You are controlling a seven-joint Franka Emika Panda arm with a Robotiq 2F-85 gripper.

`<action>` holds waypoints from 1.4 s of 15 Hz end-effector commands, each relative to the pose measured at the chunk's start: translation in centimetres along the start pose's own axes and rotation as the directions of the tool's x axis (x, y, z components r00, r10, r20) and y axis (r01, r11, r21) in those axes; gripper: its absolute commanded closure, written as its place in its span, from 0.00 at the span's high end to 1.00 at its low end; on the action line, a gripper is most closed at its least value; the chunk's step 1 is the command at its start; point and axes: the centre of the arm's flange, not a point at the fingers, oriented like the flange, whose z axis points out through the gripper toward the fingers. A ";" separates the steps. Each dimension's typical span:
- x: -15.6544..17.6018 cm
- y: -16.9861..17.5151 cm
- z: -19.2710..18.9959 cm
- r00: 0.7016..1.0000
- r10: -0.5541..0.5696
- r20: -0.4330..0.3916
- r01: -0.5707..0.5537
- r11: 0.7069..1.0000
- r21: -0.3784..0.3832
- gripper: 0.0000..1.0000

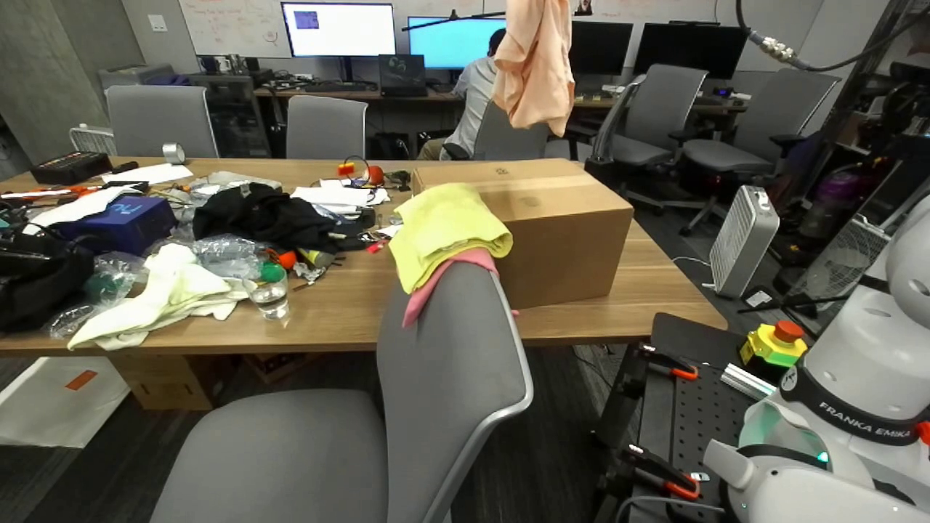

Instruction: Move the clothes from the head rest to the box

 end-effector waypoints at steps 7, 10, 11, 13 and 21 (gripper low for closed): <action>1.7 -1.1 2.2 0.946 0.204 -0.251 -0.231 0.969 -0.083 0.29; 1.0 -1.5 2.3 0.950 0.159 -0.270 -0.197 0.973 -0.122 0.51; 0.6 -1.7 2.4 0.952 0.141 -0.273 -0.183 0.974 -0.133 0.58; -1.0 -2.8 2.3 0.968 0.068 -0.242 -0.107 0.983 -0.148 0.73; -14.1 -12.0 0.2 0.958 -0.281 0.066 0.282 0.959 -0.016 1.00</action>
